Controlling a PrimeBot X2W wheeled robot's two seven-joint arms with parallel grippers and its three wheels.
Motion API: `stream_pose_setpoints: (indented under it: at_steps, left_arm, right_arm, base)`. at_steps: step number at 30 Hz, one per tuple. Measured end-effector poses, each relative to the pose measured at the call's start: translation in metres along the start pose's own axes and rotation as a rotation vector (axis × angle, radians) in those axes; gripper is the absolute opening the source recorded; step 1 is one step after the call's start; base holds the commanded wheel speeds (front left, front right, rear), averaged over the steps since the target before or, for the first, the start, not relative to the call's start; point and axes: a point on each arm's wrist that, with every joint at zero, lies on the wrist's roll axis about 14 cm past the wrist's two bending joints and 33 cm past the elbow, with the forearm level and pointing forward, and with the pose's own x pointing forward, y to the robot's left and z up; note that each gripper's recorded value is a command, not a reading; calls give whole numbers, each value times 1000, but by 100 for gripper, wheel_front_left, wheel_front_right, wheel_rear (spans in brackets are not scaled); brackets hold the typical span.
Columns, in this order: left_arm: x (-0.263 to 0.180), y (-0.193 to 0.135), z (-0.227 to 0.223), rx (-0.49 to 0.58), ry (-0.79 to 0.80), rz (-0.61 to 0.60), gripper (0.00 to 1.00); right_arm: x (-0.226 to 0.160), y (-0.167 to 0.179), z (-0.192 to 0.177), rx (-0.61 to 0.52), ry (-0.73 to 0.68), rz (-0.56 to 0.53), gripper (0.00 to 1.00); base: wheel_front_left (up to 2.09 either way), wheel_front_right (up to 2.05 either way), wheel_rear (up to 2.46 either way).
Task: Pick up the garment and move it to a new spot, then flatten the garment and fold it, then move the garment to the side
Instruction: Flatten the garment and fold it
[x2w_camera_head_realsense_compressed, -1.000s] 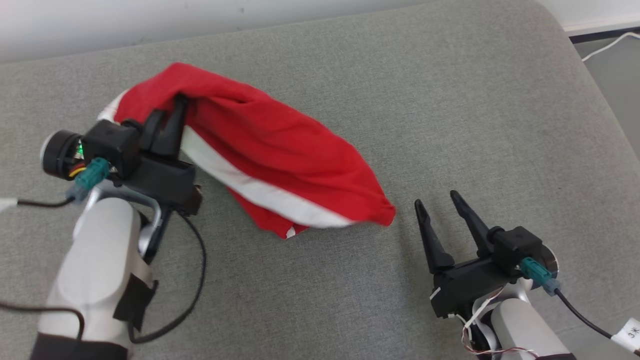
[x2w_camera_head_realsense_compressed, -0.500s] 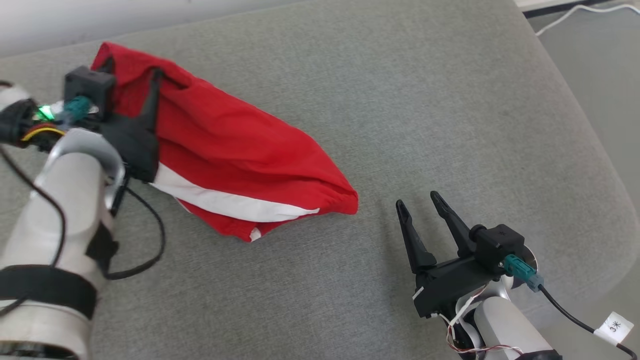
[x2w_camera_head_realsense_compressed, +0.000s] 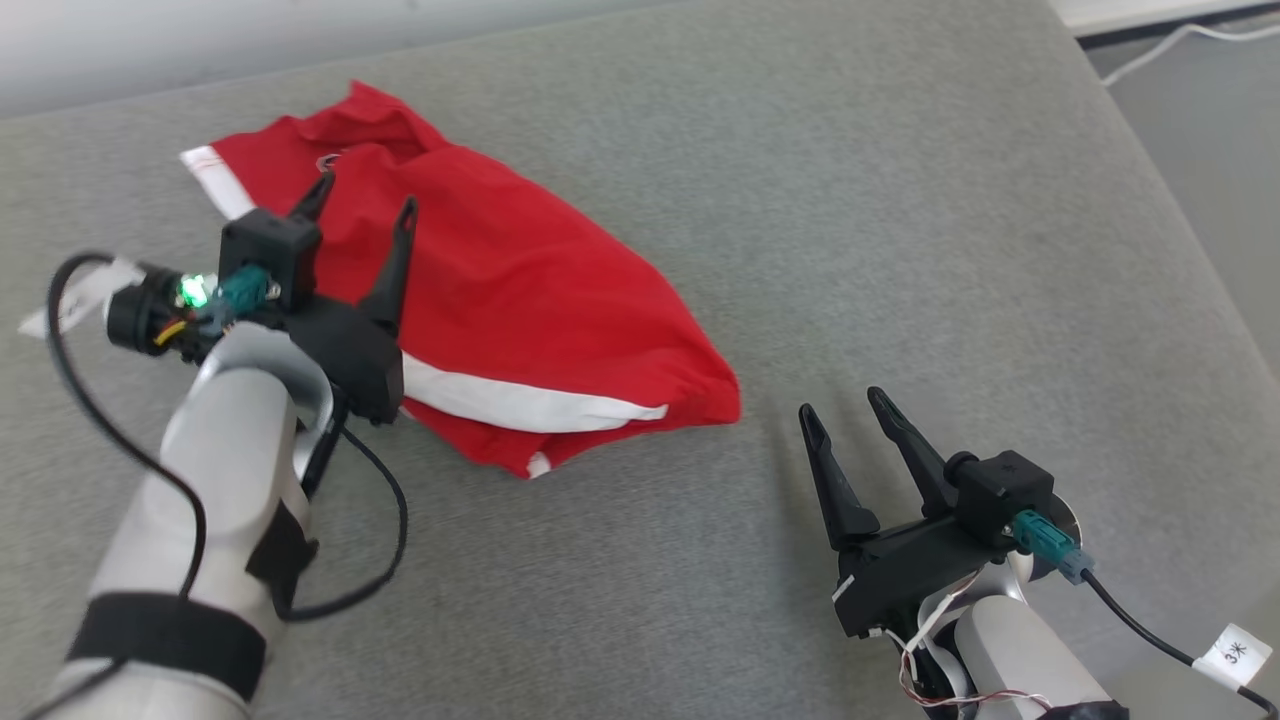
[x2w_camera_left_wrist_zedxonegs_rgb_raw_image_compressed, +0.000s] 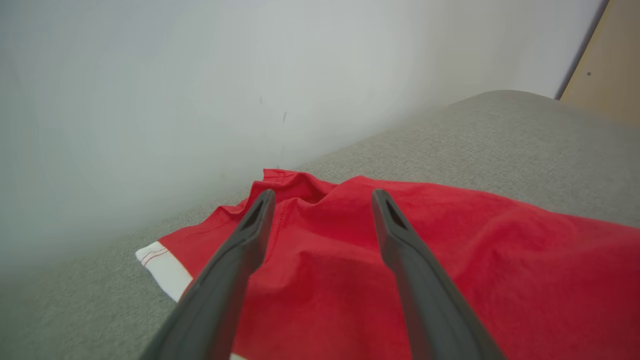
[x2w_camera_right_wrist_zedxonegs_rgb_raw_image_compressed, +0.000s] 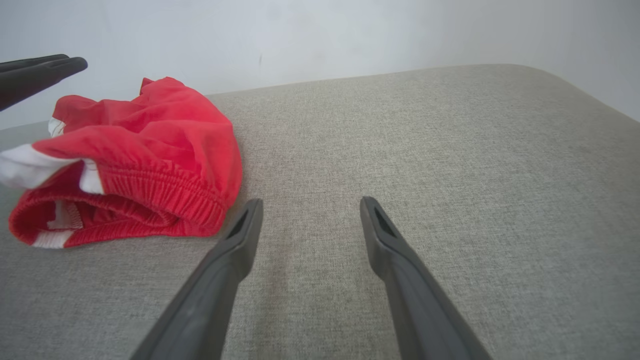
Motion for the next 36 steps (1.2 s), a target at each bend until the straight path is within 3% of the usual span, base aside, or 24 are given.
stream_pose_setpoints:
  at_steps: [5,14,21,29,36]
  left_arm:
    - [-28,14,-2,-48,-9,65,100]
    - [-92,43,-14,-100,14,215,100]
    - [-148,50,-27,-140,35,312,100]
    - [-202,44,-51,-187,91,377,100]
    - [-222,47,-56,-190,106,407,100]
  right_arm:
    - [5,19,3,8,-11,59,100]
    - [1,82,-5,52,9,239,100]
    - [-10,111,-20,81,60,320,100]
    - [-6,112,-30,91,95,326,100]
    - [13,107,-16,89,54,306,100]
  base:
    - [0,0,0]
    - [0,0,0]
    - [0,0,0]
    - [0,0,0]
    - [0,0,0]
